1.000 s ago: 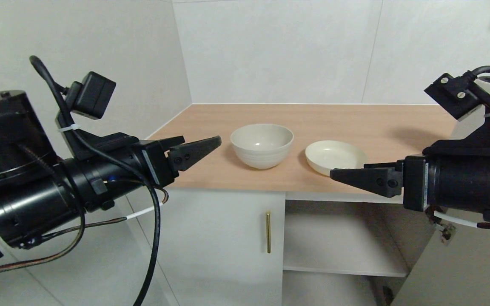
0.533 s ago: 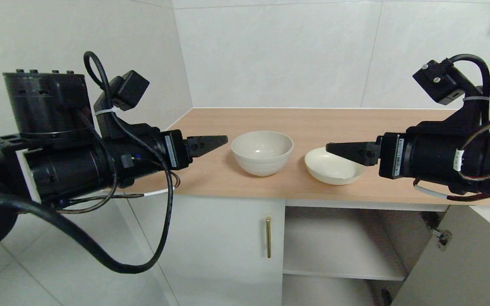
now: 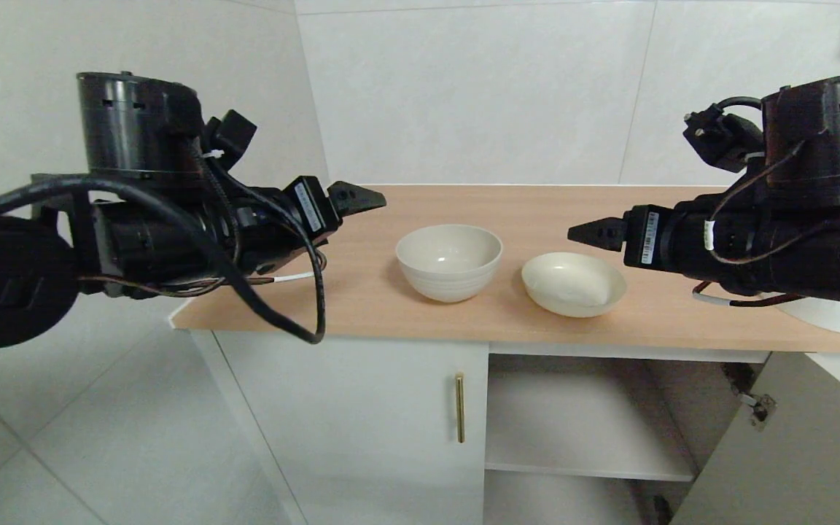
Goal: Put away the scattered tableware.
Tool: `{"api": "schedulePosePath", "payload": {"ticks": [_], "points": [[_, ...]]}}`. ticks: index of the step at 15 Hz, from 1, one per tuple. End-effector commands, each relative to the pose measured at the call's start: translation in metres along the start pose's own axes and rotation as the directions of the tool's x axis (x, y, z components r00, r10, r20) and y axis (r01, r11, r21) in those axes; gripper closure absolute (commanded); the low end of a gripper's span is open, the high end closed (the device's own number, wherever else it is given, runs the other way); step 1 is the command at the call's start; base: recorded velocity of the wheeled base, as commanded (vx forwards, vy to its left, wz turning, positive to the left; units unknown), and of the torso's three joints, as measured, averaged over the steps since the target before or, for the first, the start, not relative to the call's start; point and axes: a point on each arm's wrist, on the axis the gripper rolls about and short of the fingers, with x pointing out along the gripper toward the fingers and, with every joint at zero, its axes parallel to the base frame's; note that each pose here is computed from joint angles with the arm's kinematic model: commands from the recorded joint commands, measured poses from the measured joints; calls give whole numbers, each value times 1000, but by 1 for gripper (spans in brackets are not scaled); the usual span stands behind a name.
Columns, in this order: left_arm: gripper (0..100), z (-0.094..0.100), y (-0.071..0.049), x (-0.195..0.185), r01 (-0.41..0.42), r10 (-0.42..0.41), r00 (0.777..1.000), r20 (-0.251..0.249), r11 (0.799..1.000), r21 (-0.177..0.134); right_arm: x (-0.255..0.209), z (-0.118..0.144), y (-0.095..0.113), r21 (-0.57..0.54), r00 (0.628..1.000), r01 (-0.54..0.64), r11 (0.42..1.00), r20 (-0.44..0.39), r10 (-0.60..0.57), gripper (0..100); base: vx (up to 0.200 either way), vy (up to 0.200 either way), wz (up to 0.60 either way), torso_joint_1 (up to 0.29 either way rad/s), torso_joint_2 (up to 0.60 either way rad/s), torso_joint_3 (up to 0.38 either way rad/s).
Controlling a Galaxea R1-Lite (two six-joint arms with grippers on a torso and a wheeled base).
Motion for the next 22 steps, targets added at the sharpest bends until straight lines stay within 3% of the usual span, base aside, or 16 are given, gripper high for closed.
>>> {"api": "schedulePosePath", "payload": {"ticks": [1,4,7,18,19,21,22], "points": [[0,-11,9,35,-54,53,998,-42,998,-25,7,-3,0,-2,1000,8,1000,-15,-8,0,0,0,0,0,0,0],[0,-28,14,62,-111,109,991,-77,994,-16,4,-2,-1,0,1000,8,1000,-8,-8,0,0,0,0,0,0,0],[0,-40,16,80,-116,114,989,-90,993,-11,3,-1,-1,0,1000,9,1000,-5,-9,0,0,0,0,0,0,0],[0,-54,13,90,-102,101,988,-120,995,-2,3,-1,-2,0,1000,9,1000,-6,-9,0,0,0,0,0,0,0],[100,-55,13,90,-101,100,988,-121,995,-2,3,-1,-2,0,1000,9,1000,-6,-9,0,0,0,0,0,0,0],[100,-56,11,90,-98,97,987,-125,995,-2,3,-1,-2,2,1000,9,1000,-6,-9,0,0,0,0,0,0,0],[100,-55,11,90,-98,95,988,-121,995,-22,2,-1,-2,2,1000,9,1000,-5,-9,0,0,0,0,0,0,0]]}}
